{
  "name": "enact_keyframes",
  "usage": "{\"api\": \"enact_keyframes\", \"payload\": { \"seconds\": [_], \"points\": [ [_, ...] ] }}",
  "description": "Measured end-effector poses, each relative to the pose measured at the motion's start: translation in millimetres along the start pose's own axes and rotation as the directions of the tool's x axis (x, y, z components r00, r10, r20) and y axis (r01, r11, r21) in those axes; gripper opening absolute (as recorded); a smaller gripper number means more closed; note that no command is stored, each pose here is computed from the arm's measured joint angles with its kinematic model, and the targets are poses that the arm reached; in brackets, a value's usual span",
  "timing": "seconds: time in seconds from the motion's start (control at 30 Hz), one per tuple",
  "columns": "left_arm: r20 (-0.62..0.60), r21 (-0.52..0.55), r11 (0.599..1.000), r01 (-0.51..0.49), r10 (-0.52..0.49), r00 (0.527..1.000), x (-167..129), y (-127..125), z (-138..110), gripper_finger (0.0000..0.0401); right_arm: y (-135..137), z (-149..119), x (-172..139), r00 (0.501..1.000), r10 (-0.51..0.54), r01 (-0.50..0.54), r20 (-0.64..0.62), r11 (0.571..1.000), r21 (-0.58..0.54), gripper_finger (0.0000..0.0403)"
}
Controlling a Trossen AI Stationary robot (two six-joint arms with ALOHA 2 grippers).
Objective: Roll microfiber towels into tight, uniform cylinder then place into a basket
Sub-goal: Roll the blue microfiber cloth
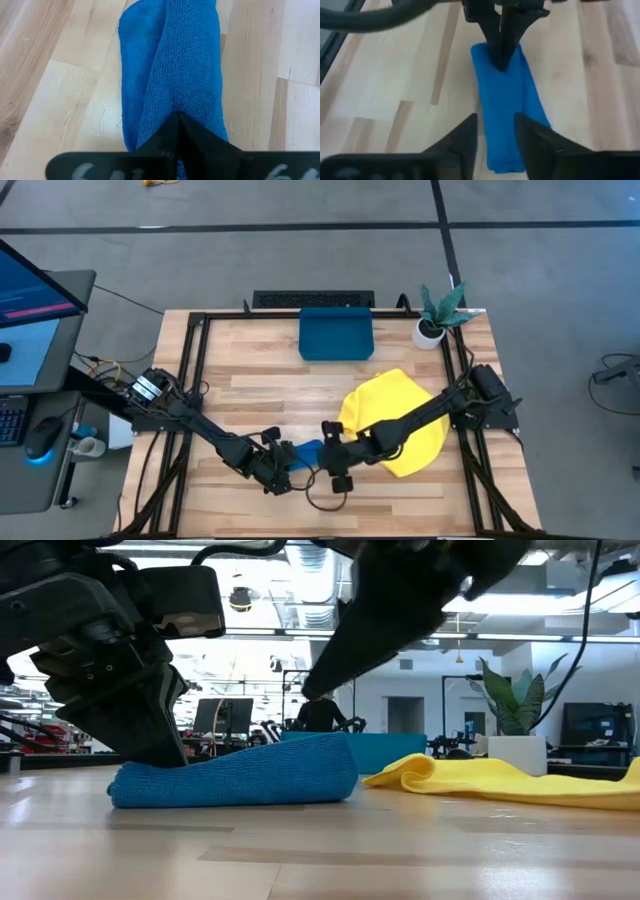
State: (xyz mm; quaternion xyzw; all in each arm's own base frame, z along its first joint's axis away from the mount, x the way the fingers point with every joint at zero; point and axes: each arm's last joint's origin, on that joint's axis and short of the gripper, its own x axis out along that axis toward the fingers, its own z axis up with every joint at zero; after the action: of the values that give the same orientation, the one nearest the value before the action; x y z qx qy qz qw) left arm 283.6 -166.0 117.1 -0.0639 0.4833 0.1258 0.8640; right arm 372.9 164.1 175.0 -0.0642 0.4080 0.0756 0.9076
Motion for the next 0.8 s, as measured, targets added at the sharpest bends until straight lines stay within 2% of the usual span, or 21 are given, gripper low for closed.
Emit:
{"api": "enact_keyframes", "payload": {
  "seconds": [0.1,0.17,0.23,0.3,0.4,0.5,0.63,0.8],
  "points": [
    [0.005,-0.001,1.000,-0.002,0.002,1.000,0,0,0,0.0002,-5,1,3,1.000,0.025,-0.025,0.000,1.000,0.001,0.0133],
    [0.006,-0.001,1.000,-0.004,0.004,1.000,0,0,0,0.0002,-7,-2,17,0.999,0.033,-0.033,0.005,0.999,0.007,0.0100],
    [0.008,-0.001,1.000,-0.005,0.005,1.000,0,0,0,0.0002,-9,-9,21,0.998,0.039,-0.039,-0.044,0.999,-0.002,0.0068],
    [0.010,0.000,1.000,-0.009,0.009,1.000,0,0,0,0.0002,-8,-5,28,0.998,0.058,-0.058,0.000,0.998,0.007,0.0043],
    [0.016,-0.001,1.000,-0.014,0.014,1.000,0,0,1,0.0002,-10,-16,36,0.997,0.046,-0.046,-0.058,0.999,0.007,0.0013],
    [0.017,-0.001,1.000,-0.013,0.013,1.000,0,0,1,0.0002,-14,-12,40,0.999,0.042,-0.041,-0.028,0.999,0.034,0.0007],
    [0.016,-0.002,1.000,-0.013,0.013,1.000,0,0,1,0.0002,-20,-13,42,0.999,0.021,-0.018,-0.041,0.996,0.088,0.0022],
    [0.015,-0.001,1.000,-0.014,0.014,1.000,0,0,1,0.0002,-22,-12,42,0.999,0.019,-0.016,-0.032,0.995,0.098,0.0022]
  ]
}}
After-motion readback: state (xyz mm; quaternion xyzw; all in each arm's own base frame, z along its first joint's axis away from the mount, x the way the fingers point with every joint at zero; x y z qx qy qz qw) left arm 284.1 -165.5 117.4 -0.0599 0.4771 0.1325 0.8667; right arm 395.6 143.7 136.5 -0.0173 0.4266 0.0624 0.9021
